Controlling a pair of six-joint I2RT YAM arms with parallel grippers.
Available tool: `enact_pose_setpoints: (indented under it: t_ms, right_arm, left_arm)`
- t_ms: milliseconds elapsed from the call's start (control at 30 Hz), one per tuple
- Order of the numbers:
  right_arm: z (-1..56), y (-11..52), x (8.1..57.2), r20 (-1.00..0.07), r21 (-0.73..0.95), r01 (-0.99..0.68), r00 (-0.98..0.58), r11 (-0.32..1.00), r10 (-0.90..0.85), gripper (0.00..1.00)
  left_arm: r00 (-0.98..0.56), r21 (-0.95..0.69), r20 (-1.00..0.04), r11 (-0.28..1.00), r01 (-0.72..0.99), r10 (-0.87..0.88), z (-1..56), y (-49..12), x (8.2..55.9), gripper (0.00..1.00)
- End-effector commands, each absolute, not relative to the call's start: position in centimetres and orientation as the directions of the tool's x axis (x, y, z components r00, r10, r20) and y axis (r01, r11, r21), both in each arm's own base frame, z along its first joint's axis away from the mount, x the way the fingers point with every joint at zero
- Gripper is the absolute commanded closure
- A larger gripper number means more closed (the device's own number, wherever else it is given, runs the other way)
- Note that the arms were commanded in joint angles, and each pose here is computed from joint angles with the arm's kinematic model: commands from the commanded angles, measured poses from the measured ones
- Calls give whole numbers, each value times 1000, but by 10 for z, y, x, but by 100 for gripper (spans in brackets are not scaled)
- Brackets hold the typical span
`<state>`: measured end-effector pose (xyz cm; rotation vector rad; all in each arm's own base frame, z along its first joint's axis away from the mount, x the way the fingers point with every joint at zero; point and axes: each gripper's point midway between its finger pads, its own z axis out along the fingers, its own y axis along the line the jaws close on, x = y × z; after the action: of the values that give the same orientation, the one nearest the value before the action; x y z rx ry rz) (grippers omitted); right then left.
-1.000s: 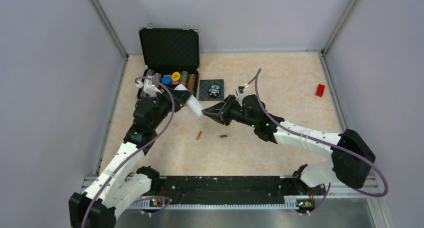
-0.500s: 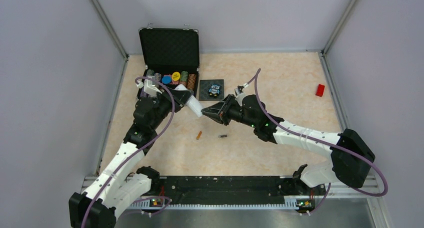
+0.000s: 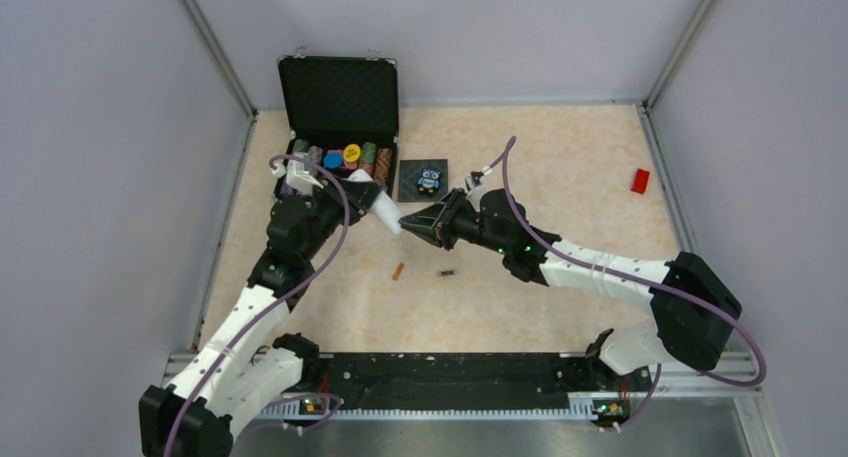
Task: Load the batteries into the remote control
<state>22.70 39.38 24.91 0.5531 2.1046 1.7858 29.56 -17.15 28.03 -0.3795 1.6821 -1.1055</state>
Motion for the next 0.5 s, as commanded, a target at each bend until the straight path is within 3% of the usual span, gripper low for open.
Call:
enact_pose_setpoints:
  t_ms: [0, 467]
  right_arm:
    - [279, 401, 232, -27, 997, 9, -873, 72, 486, 84]
    - [298, 403, 236, -127, 991, -137, -871, 14, 474, 85]
  left_arm:
    - [-393, -806, -588, 472, 358, -707, 303, -180, 288, 100]
    - [-428, -801, -597, 480, 357, -679, 294, -185, 288, 100]
